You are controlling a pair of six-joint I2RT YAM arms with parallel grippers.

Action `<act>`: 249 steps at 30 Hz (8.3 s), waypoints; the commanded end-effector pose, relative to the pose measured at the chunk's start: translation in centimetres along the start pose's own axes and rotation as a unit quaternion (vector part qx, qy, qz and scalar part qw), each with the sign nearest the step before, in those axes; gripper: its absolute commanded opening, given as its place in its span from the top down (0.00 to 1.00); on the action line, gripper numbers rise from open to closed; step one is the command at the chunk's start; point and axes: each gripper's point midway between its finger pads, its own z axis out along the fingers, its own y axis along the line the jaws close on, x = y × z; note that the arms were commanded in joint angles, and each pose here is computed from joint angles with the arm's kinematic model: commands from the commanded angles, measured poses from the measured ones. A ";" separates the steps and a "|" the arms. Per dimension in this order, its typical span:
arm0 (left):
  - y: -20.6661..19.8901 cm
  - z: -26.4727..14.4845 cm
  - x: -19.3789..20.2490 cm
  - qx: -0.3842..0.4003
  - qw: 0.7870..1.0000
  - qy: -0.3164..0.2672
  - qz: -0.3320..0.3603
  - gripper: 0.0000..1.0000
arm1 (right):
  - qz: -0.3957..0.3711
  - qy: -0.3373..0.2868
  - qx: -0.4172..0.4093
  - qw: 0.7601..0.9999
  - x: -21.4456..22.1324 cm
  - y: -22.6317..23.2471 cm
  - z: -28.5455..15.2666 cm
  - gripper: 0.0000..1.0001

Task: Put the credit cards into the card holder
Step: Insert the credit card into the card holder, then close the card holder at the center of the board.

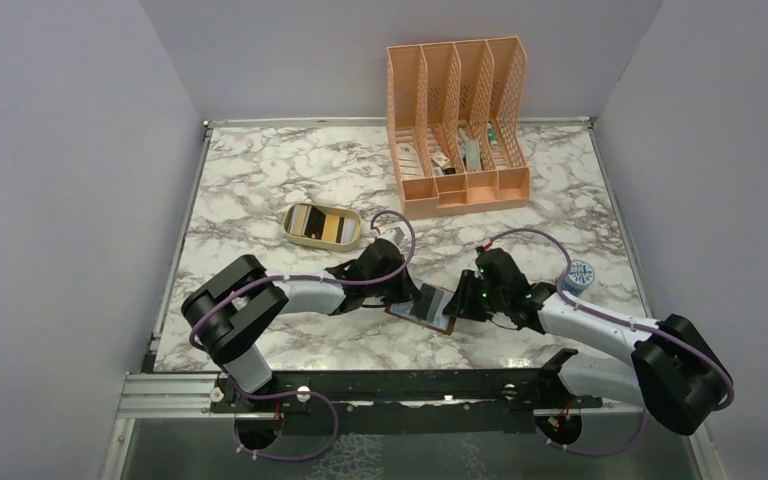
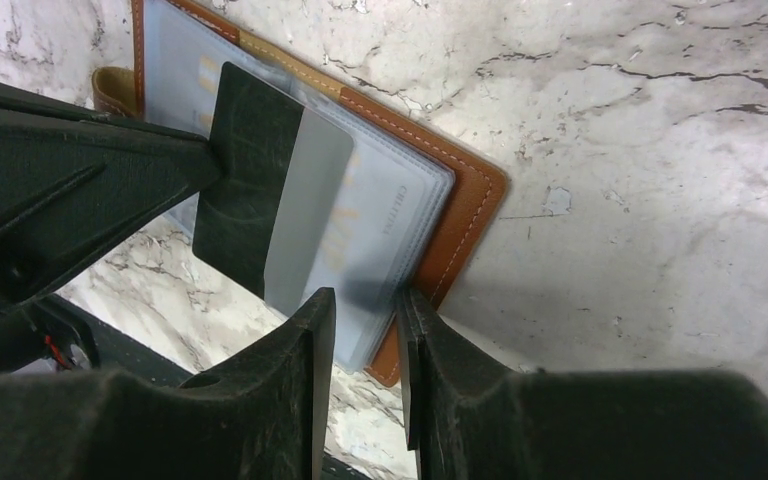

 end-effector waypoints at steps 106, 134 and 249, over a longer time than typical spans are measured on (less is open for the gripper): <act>-1.2 -3.6 -2.8 -0.066 0.987 -0.042 0.143 0.44 | -0.028 -0.035 0.027 0.999 -1.4 -0.6 -1.3 0.59; 5.0 -4.0 -1.7 -0.159 0.966 0.005 0.203 0.35 | 0.025 -0.028 -0.012 0.999 -0.8 0.6 -0.1 0.36; 1.8 -4.6 4.3 0.024 0.989 0.062 0.132 0.49 | -0.069 -0.009 -0.038 0.997 -2.4 3.4 -0.6 0.51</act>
